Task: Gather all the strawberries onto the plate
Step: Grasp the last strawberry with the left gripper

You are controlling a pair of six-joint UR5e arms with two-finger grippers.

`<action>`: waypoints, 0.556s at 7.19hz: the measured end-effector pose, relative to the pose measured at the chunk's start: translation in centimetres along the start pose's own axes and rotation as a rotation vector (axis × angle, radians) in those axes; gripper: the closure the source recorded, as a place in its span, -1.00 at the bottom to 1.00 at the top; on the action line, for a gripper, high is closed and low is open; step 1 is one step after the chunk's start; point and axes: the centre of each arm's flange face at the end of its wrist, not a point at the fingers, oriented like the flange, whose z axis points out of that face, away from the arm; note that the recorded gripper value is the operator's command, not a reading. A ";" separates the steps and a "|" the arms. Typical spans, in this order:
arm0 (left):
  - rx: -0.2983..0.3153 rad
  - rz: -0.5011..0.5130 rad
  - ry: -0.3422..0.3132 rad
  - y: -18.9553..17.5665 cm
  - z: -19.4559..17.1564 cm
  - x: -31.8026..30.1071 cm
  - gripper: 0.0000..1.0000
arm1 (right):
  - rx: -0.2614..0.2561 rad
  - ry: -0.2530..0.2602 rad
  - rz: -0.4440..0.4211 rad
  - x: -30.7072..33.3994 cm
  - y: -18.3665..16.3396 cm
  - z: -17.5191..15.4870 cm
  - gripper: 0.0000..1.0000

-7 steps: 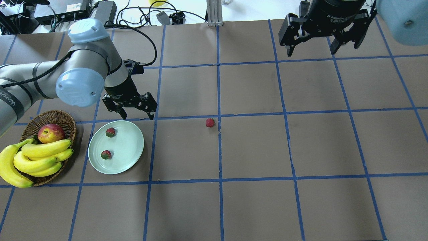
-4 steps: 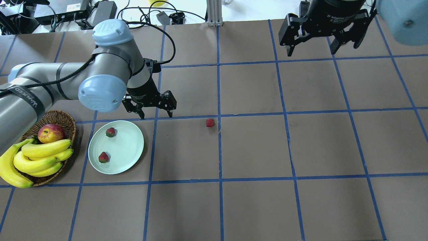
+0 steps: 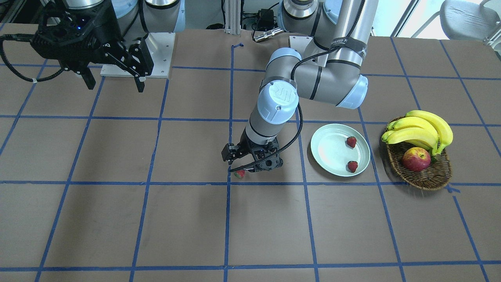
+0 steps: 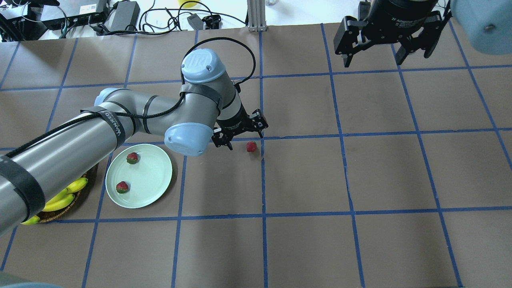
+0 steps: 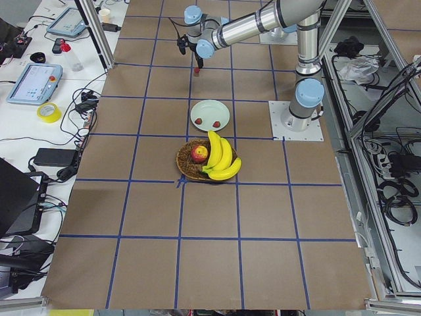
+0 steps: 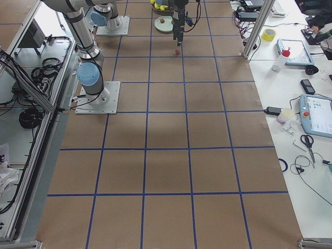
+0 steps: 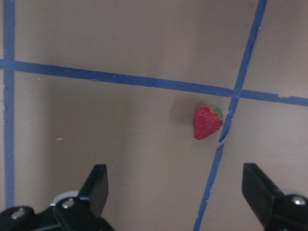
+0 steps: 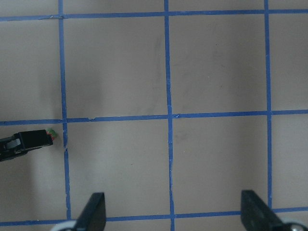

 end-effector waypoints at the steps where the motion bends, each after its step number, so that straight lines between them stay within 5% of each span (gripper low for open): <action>1: 0.004 -0.016 0.001 -0.2 1.7 0.4 -0.84 | -0.001 0.000 0.000 0.0 0.0 0.0 -1.00; 2: 0.009 -0.025 0.005 -0.6 3.0 0.6 -0.70 | -0.001 0.000 0.000 0.0 0.0 0.0 -1.00; 3: 0.008 -0.032 0.004 -1.0 4.2 0.6 0.00 | -0.001 0.000 0.000 0.0 0.0 0.0 -1.00; 4: 0.002 -0.036 0.000 -1.2 5.1 0.6 0.99 | 0.000 -0.001 0.000 0.0 0.0 0.0 -1.00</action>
